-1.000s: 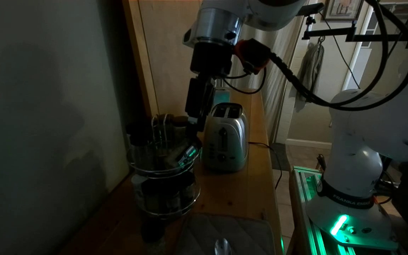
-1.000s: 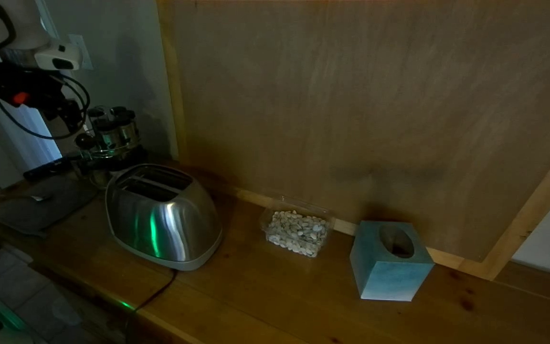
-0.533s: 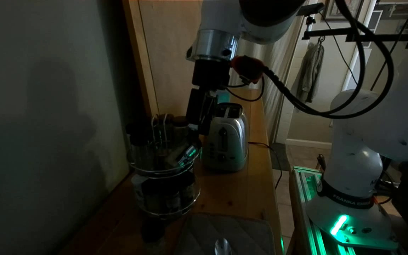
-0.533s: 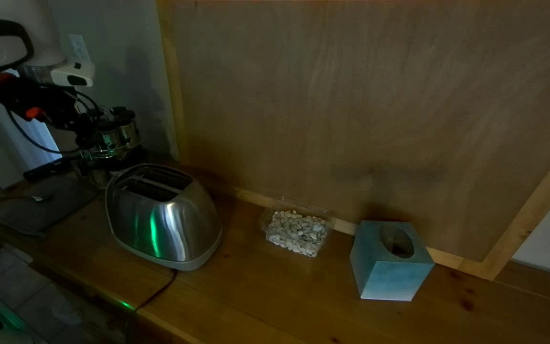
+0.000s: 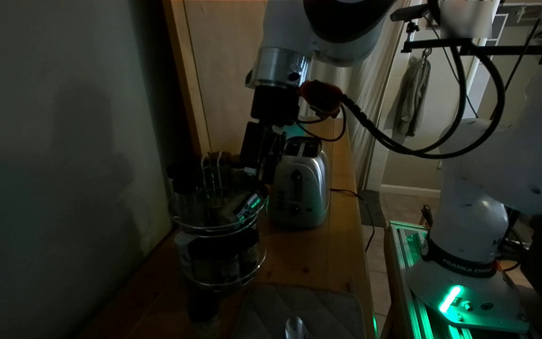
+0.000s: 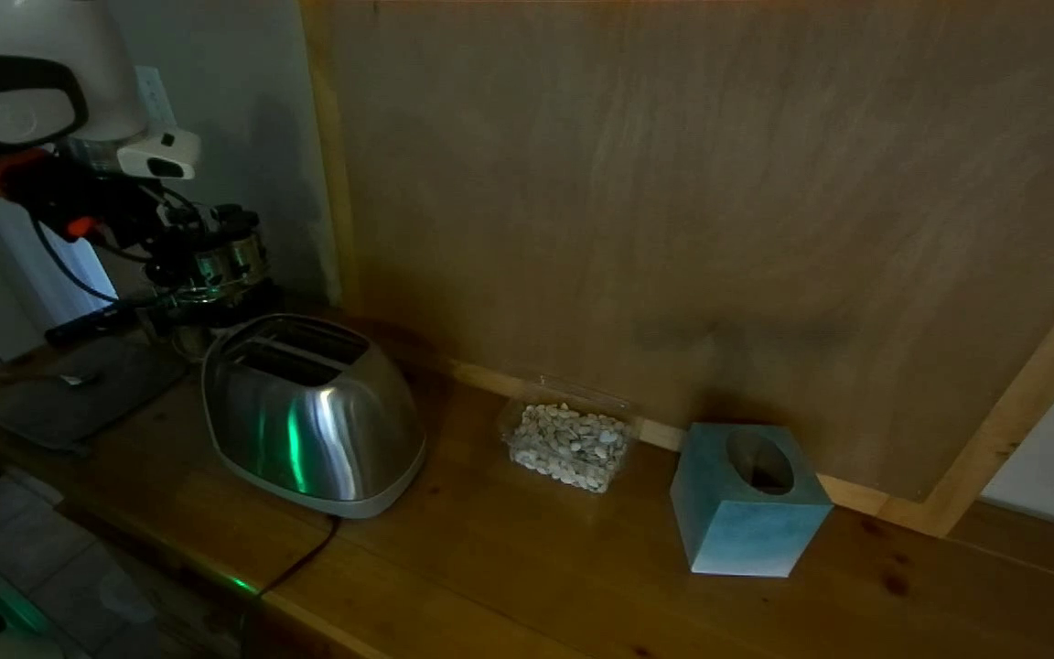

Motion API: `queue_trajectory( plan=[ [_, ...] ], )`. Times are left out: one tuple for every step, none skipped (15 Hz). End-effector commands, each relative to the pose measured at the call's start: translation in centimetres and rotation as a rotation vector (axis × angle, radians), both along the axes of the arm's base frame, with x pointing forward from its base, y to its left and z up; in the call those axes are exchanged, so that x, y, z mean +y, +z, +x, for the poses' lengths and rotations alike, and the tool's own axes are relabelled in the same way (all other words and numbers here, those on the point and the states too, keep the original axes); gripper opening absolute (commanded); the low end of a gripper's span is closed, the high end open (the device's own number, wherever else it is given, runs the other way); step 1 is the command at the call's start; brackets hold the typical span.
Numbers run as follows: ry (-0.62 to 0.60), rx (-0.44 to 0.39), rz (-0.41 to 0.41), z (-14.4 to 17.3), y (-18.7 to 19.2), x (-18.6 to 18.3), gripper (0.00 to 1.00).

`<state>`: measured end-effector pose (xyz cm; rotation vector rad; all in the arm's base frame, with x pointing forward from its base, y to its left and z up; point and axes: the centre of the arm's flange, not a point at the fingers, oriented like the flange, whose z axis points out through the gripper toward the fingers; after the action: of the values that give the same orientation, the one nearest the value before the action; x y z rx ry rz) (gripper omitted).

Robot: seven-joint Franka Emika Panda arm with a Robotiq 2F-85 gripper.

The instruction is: Straighten the tilted bottle on the rack

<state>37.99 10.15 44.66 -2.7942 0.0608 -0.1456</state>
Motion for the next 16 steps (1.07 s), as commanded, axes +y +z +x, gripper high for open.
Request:
queue_trajectory(
  plan=[
    [0.011,-0.012,0.067,0.3,-0.8,-0.1,1.0],
    [0.011,-0.015,0.073,0.4,-0.9,-0.1,1.0],
    [0.013,-0.017,0.079,0.4,-1.1,-0.1,1.0],
    [0.014,-0.021,0.085,0.4,-1.3,0.0,1.0],
    [0.014,-0.028,0.088,0.5,-1.4,0.0,1.0],
    [0.015,-0.033,0.09,0.6,-1.5,0.1,1.0],
    [0.015,-0.039,0.09,0.6,-1.7,0.2,1.0],
    [0.013,-0.044,0.091,0.7,-1.9,0.2,1.0],
    [0.013,-0.047,0.094,0.7,-2.0,0.2,1.0],
    [0.014,-0.049,0.095,0.7,-2.2,0.3,0.92],
    [0.015,-0.051,0.094,0.6,-2.3,0.4,0.72],
    [0.016,-0.052,0.094,0.6,-2.4,0.4,0.66],
    [0.015,-0.053,0.093,0.7,-2.5,0.5,0.57],
    [0.014,-0.054,0.092,0.7,-2.5,0.5,0.51],
    [0.012,-0.055,0.093,0.8,-2.5,0.5,0.43],
    [0.01,-0.056,0.097,0.8,-2.4,0.5,0.4]
  ],
)
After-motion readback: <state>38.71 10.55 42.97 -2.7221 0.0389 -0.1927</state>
